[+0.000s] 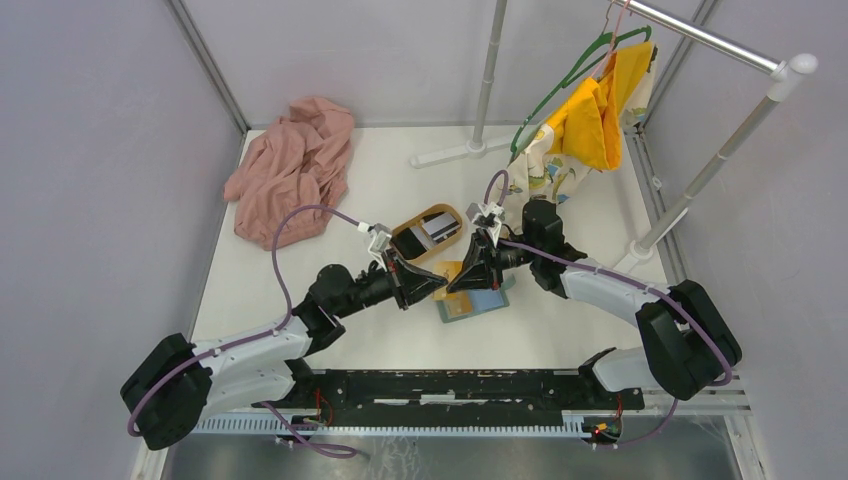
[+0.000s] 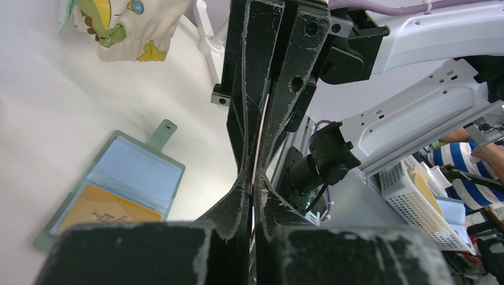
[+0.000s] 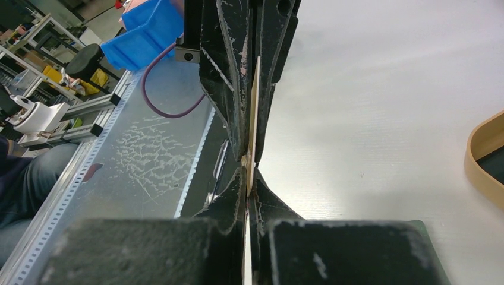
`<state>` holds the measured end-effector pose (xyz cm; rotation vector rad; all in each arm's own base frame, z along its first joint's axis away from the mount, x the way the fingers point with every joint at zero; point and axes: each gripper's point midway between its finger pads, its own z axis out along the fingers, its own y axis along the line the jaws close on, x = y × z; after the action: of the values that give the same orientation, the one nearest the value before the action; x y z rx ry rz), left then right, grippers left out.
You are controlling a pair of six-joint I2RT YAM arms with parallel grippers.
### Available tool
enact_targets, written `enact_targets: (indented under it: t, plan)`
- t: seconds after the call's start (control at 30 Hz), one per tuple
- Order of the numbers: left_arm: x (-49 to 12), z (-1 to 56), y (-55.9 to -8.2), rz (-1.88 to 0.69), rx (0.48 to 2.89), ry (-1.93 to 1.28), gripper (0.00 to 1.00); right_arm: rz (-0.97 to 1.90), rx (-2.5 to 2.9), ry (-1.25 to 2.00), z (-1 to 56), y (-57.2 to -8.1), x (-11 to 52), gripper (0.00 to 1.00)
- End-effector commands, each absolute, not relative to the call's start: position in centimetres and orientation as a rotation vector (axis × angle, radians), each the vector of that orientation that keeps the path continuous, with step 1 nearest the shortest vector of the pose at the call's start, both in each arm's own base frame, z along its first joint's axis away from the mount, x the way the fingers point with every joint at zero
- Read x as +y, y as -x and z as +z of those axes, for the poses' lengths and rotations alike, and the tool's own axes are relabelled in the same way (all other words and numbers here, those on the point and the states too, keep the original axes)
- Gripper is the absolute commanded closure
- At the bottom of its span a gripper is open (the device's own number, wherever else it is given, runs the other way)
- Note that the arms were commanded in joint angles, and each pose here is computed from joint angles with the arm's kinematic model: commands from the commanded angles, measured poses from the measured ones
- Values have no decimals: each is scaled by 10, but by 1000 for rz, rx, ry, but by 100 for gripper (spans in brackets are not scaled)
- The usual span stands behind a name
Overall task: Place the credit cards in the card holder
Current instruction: Pick up the credit card from the storage box, then insert the credit card into the card slot.
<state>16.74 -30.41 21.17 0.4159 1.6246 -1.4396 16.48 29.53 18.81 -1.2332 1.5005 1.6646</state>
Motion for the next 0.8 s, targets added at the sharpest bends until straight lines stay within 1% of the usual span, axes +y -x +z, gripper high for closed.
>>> enact_targets:
  t: [0.0, 0.03, 0.07, 0.2, 0.23, 0.3, 0.33, 0.43, 0.53, 0.63, 0.77]
  plan:
    - [-304, 238, -167, -1491, 1519, -396, 98, 1630, 1417, 1267, 202, -171, 300, 98]
    - [-304, 236, -167, -1491, 1521, -395, 98, 1630, 1417, 1266, 202, -172, 300, 98]
    - [-304, 236, -167, -1491, 1522, -395, 98, 1629, 1419, 1266, 202, -172, 300, 95]
    - [-299, 223, -174, -1464, 1577, -336, 98, 1593, 1393, 1302, 202, -174, 300, 72]
    - [-295, 215, -176, -1455, 1607, -308, 98, 1552, 1384, 1339, 198, -176, 299, 66]
    - [-287, 203, -181, -1437, 1649, -256, 98, 1381, 1377, 1438, 191, -191, 294, 58]
    - [-282, 197, -183, -1420, 1671, -230, 98, 1308, 1393, 1484, 185, -194, 290, 57]
    - [-265, 174, -193, -1297, 1770, -172, 98, 1037, 1394, 1558, 171, -218, 280, 55]
    - [-244, 153, -204, -1085, 1889, -140, 98, 789, 1387, 1590, 148, -241, 268, 55]
    - [-224, 143, -207, -943, 1951, -116, 98, 597, 1340, 1703, 120, -255, 265, 61]
    - [-210, 132, -204, -870, 2003, -92, 98, 431, 1286, 1905, 93, -266, 282, 68]
